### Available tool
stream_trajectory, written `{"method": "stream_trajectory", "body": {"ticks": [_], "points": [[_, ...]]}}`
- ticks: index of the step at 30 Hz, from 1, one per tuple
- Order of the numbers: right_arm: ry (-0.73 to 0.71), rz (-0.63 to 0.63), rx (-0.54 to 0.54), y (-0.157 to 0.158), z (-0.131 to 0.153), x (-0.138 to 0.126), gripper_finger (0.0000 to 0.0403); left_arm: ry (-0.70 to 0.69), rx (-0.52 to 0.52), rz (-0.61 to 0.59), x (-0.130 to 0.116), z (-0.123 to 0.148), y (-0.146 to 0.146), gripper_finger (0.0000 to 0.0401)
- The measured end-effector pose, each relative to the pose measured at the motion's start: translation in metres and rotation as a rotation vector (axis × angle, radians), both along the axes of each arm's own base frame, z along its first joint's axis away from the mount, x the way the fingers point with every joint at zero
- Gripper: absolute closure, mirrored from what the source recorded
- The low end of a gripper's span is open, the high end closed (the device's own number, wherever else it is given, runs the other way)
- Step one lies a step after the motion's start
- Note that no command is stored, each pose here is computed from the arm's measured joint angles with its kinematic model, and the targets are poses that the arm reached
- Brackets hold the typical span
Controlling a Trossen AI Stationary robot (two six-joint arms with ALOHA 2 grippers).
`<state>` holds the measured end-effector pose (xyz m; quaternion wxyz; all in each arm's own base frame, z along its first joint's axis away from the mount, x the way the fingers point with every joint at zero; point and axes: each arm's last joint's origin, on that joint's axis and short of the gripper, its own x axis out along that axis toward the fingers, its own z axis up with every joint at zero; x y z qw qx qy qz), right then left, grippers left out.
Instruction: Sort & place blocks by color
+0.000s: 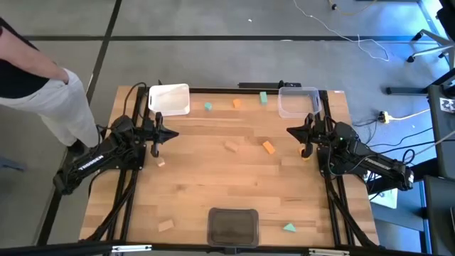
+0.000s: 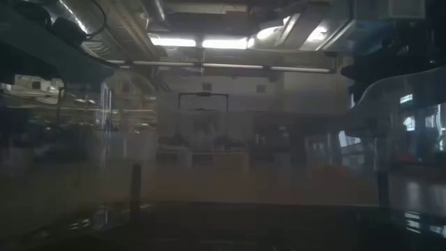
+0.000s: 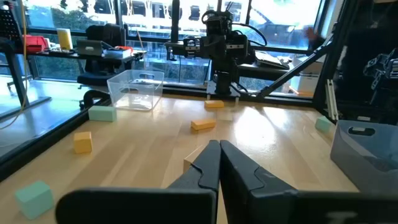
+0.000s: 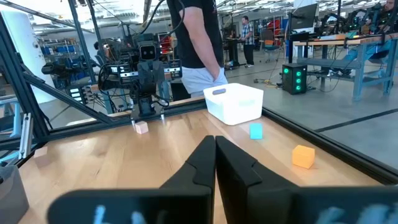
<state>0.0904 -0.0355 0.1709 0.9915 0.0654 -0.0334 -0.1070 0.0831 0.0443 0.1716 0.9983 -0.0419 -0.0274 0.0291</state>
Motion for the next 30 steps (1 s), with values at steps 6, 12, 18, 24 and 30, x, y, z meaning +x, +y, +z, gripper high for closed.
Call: {"method": "stream_trajectory", "body": {"ticks": [6, 12, 18, 24, 30], "points": [[0.0, 0.0, 0.0, 0.0, 0.0, 0.0, 0.0389, 0.0, 0.0, 0.0, 0.0, 0.0, 0.0, 0.0401], [0.0, -0.001, 0.0, 0.0, 0.0, 0.0, 0.0389, 0.0, 0.0, 0.0, 0.0, 0.0, 0.0, 0.0401], [0.0, 0.0, 0.0, 0.0, 0.0, 0.0, 0.0389, -0.001, 0.0, 0.001, 0.0, 0.0001, 0.0, 0.0401], [0.0, 0.0, 0.0, 0.0, 0.0001, 0.0, 0.0389, 0.0, 0.0, 0.0, 0.0, -0.0001, 0.0, 0.0401], [-0.003, -0.013, 0.008, -0.0004, 0.0002, -0.0001, 0.0389, 0.0, 0.0, 0.001, 0.0, 0.0, 0.0, 0.0401]]}}
